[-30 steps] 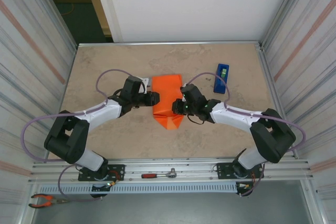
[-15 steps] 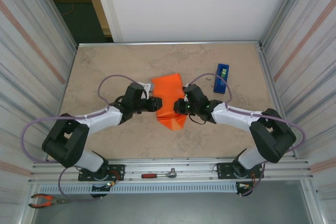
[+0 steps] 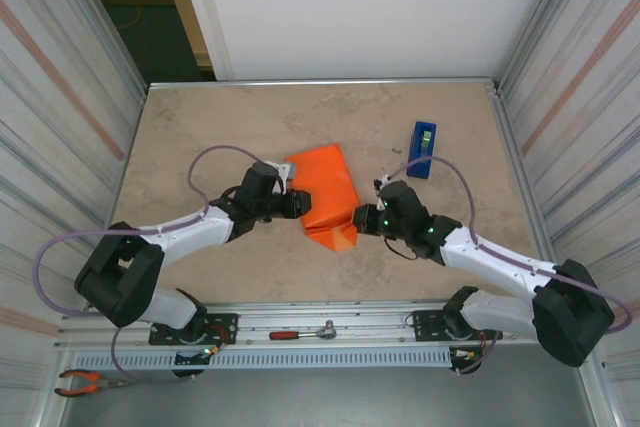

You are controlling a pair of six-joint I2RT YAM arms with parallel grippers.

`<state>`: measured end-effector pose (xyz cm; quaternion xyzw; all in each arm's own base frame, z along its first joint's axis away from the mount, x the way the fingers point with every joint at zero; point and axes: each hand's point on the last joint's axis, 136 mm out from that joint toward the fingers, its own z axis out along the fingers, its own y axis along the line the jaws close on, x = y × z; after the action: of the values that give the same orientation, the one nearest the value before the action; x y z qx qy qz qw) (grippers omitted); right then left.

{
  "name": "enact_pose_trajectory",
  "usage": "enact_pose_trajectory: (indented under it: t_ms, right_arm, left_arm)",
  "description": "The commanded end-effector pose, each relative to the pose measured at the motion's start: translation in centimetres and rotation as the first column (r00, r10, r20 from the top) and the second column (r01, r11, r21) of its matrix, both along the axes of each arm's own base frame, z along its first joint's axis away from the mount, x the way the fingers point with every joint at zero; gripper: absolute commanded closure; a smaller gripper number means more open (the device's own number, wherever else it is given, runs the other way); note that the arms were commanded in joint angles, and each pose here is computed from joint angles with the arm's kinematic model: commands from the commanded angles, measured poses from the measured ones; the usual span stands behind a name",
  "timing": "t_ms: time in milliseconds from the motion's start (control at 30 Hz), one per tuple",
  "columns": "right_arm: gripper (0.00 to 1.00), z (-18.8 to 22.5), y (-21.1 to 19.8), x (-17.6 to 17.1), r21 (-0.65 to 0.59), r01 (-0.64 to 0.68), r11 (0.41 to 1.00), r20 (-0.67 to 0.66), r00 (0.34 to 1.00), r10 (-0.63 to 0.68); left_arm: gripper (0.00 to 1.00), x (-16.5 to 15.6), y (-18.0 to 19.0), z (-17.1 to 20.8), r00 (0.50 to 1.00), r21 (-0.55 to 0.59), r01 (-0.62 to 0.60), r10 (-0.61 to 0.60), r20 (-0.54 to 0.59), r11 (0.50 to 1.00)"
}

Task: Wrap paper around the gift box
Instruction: Rotate the gift box at the center of the table.

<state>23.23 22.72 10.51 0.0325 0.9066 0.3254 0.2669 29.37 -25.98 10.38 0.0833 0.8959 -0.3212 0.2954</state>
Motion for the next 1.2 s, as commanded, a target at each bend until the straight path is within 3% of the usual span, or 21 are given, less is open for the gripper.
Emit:
enact_pose_trajectory:
  t_ms: [0,467,800,933,1167]
  right_arm:
    - [1.00,-2.8,-2.0,-1.1,-0.029,0.071,0.997,-0.063,0.995,-0.073]
    - [1.00,-5.2,1.3,-0.1,-0.015,0.033,0.999,-0.084,0.996,-0.035]
    - [1.00,-9.0,2.4,-0.9,-0.080,-0.003,0.997,-0.143,0.990,-0.008]
    - [1.00,-9.6,2.4,-1.5,-0.090,-0.018,0.996,-0.159,0.987,0.004]
    - [1.00,-6.9,3.0,-2.0,-0.120,-0.050,0.992,-0.103,0.994,0.037]
  left_arm:
    - [0.64,0.7,0.1,1.0,1.000,0.017,-0.001,0.001,0.027,1.000]
    - [0.64,0.3,0.4,-0.2,1.000,0.034,-0.005,0.005,-0.001,0.999]
    - [0.63,0.5,1.1,1.0,0.999,0.064,-0.021,0.019,0.036,0.998]
    - [0.58,0.6,1.5,2.4,0.997,0.077,-0.022,0.016,0.078,0.997]
    - [0.43,0.1,3.3,4.5,0.986,0.102,-0.055,0.038,0.159,0.993]
